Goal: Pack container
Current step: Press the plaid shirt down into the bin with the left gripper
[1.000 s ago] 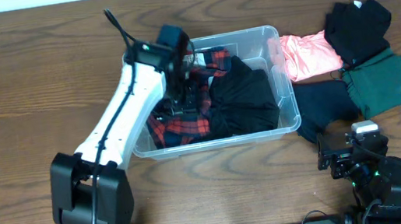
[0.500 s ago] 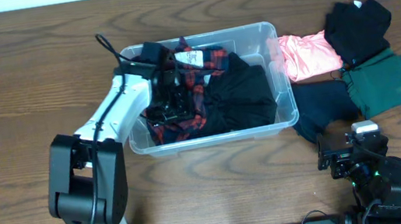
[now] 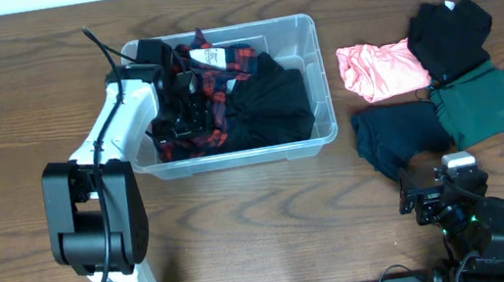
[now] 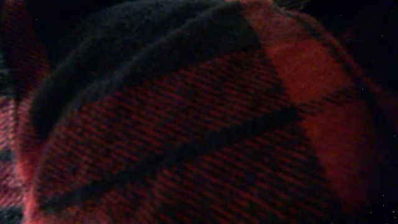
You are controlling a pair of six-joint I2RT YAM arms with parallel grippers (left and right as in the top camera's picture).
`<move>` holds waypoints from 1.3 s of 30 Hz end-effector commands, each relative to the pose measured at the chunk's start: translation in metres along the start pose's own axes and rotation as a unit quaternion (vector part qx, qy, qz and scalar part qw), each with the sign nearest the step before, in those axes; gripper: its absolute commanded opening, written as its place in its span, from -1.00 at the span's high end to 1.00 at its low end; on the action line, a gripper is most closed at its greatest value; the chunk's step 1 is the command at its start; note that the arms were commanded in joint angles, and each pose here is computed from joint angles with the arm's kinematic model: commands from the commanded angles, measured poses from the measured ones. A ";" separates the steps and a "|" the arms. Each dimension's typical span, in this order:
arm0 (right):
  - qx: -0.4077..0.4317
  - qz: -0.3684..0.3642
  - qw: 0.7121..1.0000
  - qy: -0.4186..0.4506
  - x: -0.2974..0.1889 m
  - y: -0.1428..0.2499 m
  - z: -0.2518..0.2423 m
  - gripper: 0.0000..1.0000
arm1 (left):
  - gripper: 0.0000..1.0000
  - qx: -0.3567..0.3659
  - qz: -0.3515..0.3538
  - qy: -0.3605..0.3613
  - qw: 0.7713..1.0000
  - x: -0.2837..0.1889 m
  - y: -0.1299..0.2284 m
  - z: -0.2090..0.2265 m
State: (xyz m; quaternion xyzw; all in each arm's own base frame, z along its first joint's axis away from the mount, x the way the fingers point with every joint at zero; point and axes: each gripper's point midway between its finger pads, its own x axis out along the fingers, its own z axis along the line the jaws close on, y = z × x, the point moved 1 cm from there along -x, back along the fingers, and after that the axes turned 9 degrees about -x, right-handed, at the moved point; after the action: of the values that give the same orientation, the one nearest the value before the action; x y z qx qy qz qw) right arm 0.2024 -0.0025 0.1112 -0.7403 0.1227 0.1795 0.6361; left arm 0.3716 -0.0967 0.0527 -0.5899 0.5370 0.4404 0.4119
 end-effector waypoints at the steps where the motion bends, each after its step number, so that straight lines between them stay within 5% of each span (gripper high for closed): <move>1: -0.002 -0.001 1.000 -0.004 0.000 0.000 0.001 -0.98 | -0.39 0.016 0.026 -0.082 0.996 0.009 -0.002 0.036; 7: -0.002 -0.001 1.000 -0.004 0.000 0.000 0.001 -0.98 | -0.51 0.022 -0.023 -0.060 0.998 -0.075 -0.034 0.001; 15: -0.002 -0.001 1.000 -0.004 0.000 0.000 0.001 -0.99 | -0.56 0.067 -0.189 0.015 0.980 -0.160 -0.089 -0.050; 21: -0.002 -0.001 1.000 -0.004 0.000 0.000 0.001 -0.99 | -0.55 0.071 -0.203 0.018 0.977 -0.116 -0.123 -0.045; 32: -0.002 -0.001 1.000 -0.004 0.000 0.000 0.001 -0.99 | -0.51 0.047 -0.060 -0.007 0.997 0.008 -0.106 -0.023; 39: -0.002 -0.001 1.000 -0.004 0.000 0.000 0.001 -0.99 | -0.53 0.065 -0.065 -0.004 0.996 -0.001 -0.103 -0.042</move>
State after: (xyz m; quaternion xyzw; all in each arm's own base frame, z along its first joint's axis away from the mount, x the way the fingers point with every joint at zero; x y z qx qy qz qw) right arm 0.2024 -0.0025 0.1112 -0.7405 0.1228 0.1794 0.6360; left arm 0.4871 -0.1101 0.0666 -0.6043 0.5005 0.3849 0.4861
